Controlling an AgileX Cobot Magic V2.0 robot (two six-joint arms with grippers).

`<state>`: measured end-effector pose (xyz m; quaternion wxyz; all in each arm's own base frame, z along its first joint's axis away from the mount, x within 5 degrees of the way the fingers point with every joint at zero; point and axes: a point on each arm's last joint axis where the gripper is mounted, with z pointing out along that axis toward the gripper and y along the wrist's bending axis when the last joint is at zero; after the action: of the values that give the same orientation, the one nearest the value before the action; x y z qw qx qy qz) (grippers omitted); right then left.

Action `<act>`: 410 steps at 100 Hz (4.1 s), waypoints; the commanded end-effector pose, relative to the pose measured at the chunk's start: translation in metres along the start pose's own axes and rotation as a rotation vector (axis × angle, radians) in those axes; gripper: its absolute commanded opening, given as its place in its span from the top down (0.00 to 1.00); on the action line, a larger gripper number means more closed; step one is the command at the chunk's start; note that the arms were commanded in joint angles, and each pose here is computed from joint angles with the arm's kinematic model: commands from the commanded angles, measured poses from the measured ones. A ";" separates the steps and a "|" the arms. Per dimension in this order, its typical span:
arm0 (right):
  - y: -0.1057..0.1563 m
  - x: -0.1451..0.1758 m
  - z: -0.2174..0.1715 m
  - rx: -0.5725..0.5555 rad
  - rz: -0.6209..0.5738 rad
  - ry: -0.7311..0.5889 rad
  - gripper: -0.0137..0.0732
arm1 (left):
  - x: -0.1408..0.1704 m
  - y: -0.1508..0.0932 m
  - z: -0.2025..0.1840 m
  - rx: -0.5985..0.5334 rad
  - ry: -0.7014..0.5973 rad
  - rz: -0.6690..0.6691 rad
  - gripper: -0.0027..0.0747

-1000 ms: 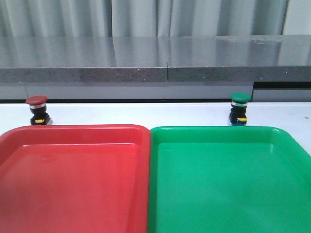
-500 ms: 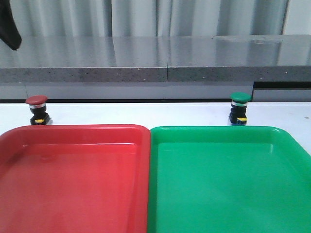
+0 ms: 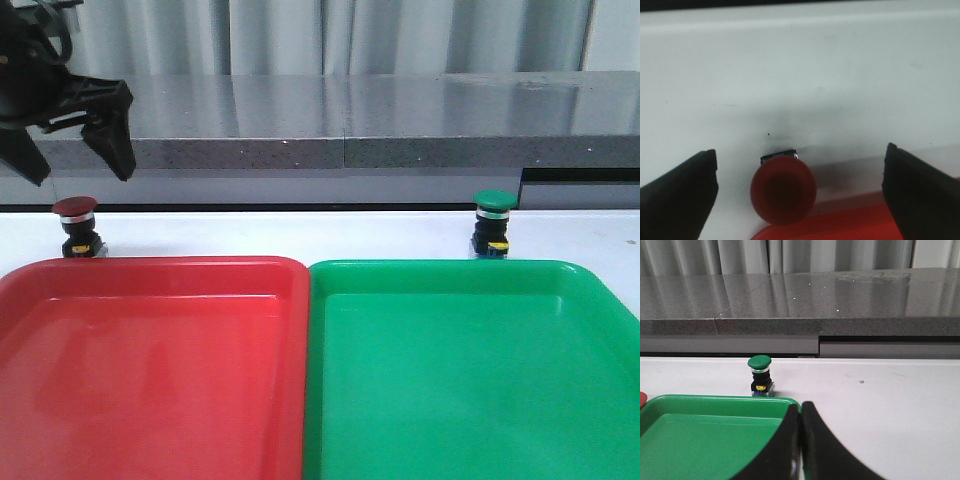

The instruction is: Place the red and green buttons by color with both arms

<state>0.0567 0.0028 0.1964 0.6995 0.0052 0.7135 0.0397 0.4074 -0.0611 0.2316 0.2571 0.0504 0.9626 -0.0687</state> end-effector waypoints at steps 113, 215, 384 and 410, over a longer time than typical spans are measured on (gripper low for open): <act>0.001 -0.014 -0.003 -0.006 -0.001 -0.117 0.92 | -0.016 -0.024 -0.082 0.104 -0.114 -0.038 0.89; 0.001 -0.014 -0.003 -0.006 -0.001 -0.117 0.92 | 0.082 -0.079 -0.022 0.199 0.037 -0.038 0.89; 0.001 -0.014 -0.003 -0.006 -0.001 -0.117 0.92 | 0.140 -0.016 -0.218 0.059 -0.836 -0.015 0.14; 0.001 -0.014 -0.003 -0.006 -0.001 -0.117 0.92 | 0.209 -0.009 -0.218 0.054 -0.914 0.002 0.27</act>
<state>0.0567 0.0028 0.1964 0.6995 0.0052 0.7135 0.0397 0.1296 -0.0266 0.3058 0.6018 0.0337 0.7909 -0.1057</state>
